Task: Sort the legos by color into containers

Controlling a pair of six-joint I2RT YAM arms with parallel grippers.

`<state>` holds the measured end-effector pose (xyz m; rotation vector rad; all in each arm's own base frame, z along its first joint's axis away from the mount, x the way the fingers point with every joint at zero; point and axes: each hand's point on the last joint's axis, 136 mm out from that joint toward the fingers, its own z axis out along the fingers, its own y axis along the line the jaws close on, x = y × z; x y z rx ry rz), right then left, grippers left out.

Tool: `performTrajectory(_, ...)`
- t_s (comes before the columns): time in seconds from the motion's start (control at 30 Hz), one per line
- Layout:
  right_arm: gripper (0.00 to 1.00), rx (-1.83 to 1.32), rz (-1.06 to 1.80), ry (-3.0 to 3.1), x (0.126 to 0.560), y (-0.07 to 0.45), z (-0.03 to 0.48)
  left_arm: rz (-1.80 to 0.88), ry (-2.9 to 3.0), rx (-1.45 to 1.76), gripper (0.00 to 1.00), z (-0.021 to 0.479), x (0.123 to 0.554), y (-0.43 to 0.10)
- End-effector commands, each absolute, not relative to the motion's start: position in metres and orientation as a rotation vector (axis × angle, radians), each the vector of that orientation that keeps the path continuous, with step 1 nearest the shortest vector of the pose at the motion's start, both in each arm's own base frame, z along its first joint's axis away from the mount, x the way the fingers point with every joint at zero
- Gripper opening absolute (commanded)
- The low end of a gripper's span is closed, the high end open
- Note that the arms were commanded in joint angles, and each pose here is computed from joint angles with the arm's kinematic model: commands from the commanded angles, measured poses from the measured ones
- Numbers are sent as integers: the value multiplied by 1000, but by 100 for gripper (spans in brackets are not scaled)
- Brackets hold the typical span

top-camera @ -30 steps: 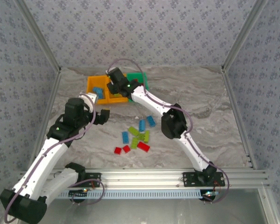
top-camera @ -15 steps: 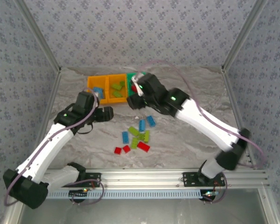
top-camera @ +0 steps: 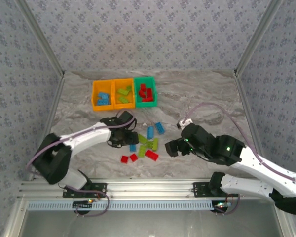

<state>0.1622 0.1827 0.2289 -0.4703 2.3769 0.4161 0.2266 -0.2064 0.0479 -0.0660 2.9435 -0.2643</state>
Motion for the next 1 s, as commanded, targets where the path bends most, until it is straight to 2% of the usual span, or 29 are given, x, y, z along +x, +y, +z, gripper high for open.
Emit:
performTrajectory(0.0, 100, -323, 387, 2375, 179, 170, 228, -332, 2958, 83, 79, 47, 231, -239)
performTrajectory(0.13, 100, -272, 392, 2418, 189, 164, 225, -305, 2995, 100, 69, 29, 225, -248)
performTrajectory(0.27, 100, -299, 416, 2460, 184, 165, 220, -265, 3029, 53, 48, 14, 222, -246)
performTrajectory(0.47, 100, -372, 523, 2498, 171, 180, 217, -230, 2979, 52, 25, 35, 233, -244)
performTrajectory(0.6, 100, -382, 556, 2477, 172, 188, 224, -203, 2899, 68, 21, 73, 249, -238)
performTrajectory(0.73, 100, -390, 603, 2425, 176, 200, 238, -233, 2774, 19, 20, 125, 280, -222)
performTrajectory(0.87, 100, -406, 656, 2365, 181, 216, 248, -179, 2592, -78, 20, 179, 334, -178)
performTrajectory(0.97, 100, -395, 637, 2355, 186, 219, 249, -196, 2499, -187, 20, 198, 383, -142)
